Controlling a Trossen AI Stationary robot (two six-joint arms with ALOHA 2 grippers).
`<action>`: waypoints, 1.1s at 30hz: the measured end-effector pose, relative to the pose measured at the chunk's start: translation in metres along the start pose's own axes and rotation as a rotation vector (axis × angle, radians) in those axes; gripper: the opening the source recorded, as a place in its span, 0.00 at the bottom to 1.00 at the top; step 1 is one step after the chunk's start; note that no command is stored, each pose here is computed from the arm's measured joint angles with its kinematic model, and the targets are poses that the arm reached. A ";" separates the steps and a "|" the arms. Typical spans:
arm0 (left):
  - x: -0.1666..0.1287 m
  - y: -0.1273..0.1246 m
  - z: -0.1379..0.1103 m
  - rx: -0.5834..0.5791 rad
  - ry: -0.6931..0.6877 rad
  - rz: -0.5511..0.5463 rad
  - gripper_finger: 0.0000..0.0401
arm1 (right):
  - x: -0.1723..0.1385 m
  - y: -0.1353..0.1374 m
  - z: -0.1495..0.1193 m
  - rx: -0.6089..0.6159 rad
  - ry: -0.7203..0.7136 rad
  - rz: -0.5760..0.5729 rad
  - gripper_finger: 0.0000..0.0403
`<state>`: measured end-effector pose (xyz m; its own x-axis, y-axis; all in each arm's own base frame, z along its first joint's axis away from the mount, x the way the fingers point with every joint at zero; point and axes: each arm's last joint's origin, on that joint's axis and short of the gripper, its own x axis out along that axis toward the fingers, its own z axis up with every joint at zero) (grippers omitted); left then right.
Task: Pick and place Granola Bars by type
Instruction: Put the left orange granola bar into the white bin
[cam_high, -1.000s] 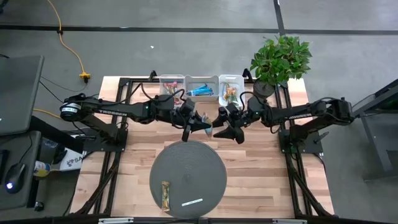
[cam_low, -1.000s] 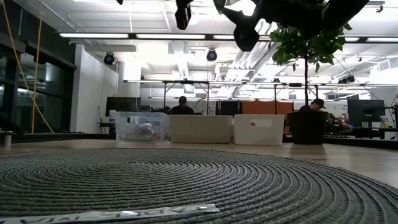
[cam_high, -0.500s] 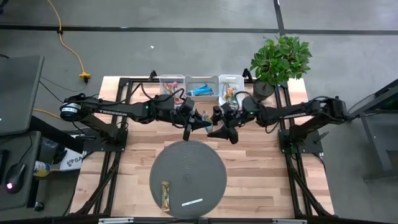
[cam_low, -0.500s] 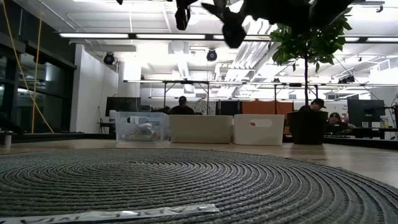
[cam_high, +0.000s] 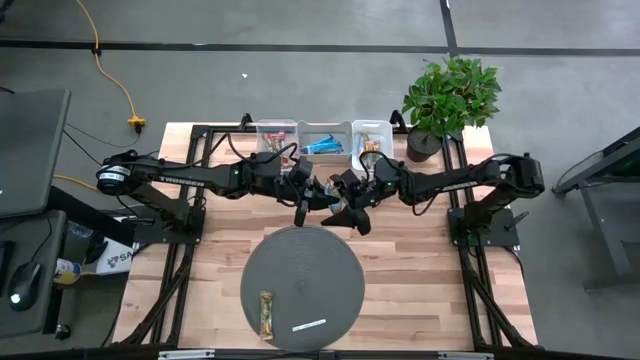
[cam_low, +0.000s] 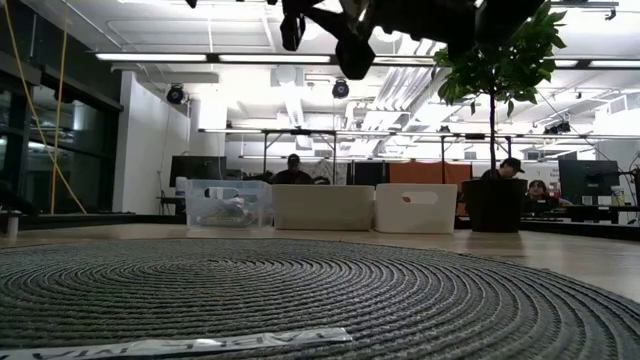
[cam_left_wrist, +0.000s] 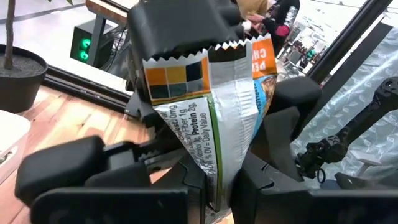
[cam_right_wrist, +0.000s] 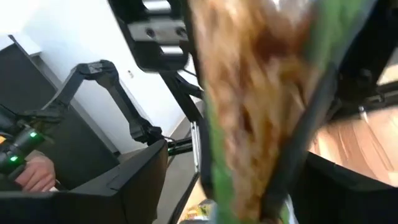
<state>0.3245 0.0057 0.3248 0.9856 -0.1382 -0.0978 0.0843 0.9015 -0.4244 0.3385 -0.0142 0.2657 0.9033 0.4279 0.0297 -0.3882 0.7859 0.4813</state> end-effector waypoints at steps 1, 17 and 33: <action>0.000 0.000 0.000 0.000 0.000 0.000 0.09 | 0.000 -0.001 -0.001 0.009 0.008 -0.005 0.68; 0.000 0.000 0.000 -0.001 0.003 -0.008 0.09 | -0.002 -0.007 -0.004 0.040 0.047 -0.042 0.37; 0.000 0.000 0.000 -0.008 0.003 -0.007 0.09 | -0.005 -0.009 -0.001 0.055 0.043 -0.032 0.22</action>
<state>0.3243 0.0056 0.3250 0.9846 -0.1452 -0.0973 0.0896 0.8975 -0.4319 0.3376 -0.0230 0.2600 0.9059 0.4227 -0.0240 -0.3474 0.7746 0.5285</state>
